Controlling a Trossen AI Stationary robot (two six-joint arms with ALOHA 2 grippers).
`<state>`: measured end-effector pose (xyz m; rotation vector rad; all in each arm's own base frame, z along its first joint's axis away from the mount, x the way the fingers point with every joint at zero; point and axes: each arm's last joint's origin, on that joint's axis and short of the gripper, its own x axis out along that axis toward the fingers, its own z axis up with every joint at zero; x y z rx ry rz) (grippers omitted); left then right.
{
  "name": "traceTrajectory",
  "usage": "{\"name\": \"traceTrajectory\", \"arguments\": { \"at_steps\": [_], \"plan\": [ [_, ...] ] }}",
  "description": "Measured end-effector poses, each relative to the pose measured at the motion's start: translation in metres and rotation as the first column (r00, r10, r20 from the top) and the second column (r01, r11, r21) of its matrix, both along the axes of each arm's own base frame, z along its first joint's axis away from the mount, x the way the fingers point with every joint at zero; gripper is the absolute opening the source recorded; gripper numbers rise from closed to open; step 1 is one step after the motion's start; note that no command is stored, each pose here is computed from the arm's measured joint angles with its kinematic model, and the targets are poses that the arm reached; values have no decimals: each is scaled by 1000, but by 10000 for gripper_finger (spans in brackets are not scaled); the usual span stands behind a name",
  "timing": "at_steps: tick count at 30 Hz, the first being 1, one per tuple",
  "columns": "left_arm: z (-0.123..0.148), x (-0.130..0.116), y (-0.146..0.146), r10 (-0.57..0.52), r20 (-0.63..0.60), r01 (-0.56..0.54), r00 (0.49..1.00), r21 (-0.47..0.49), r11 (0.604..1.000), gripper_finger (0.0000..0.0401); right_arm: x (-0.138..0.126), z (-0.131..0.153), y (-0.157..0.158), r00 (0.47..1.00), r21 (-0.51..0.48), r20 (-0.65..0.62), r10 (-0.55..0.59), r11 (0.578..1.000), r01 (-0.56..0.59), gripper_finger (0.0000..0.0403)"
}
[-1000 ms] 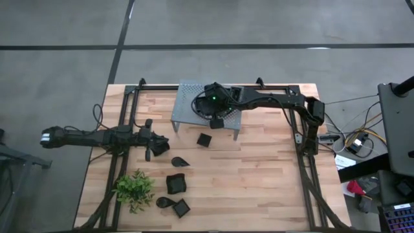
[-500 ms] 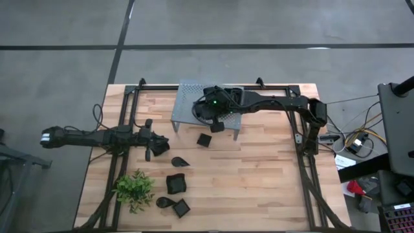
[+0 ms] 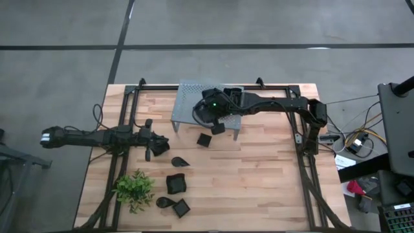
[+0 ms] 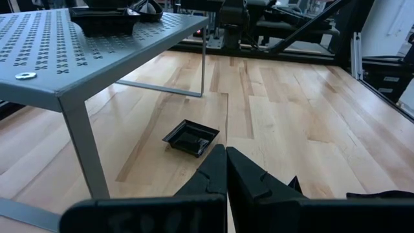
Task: Pick & Place Mini shaped plates
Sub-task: Stack the black square plate on top of the other black square plate on the shelf
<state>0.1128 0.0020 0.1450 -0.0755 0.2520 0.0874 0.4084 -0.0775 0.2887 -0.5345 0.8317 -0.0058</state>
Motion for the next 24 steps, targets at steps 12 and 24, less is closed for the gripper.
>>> {"name": "traceTrajectory", "arguments": {
  "at_steps": [12, 24],
  "plan": [
    [0, 0, 0, 0, 0, 0, 1000, 0, 1000, 0, 1, 3, 5, 1000, 27, 11, 1, 1000, -1, 8],
    [0, 0, 0, 0, 0, 0, 1000, 0, 1000, 0, 5, -4, 61, 997, 133, -9, 82, 988, -80, 68]
  ]
}}
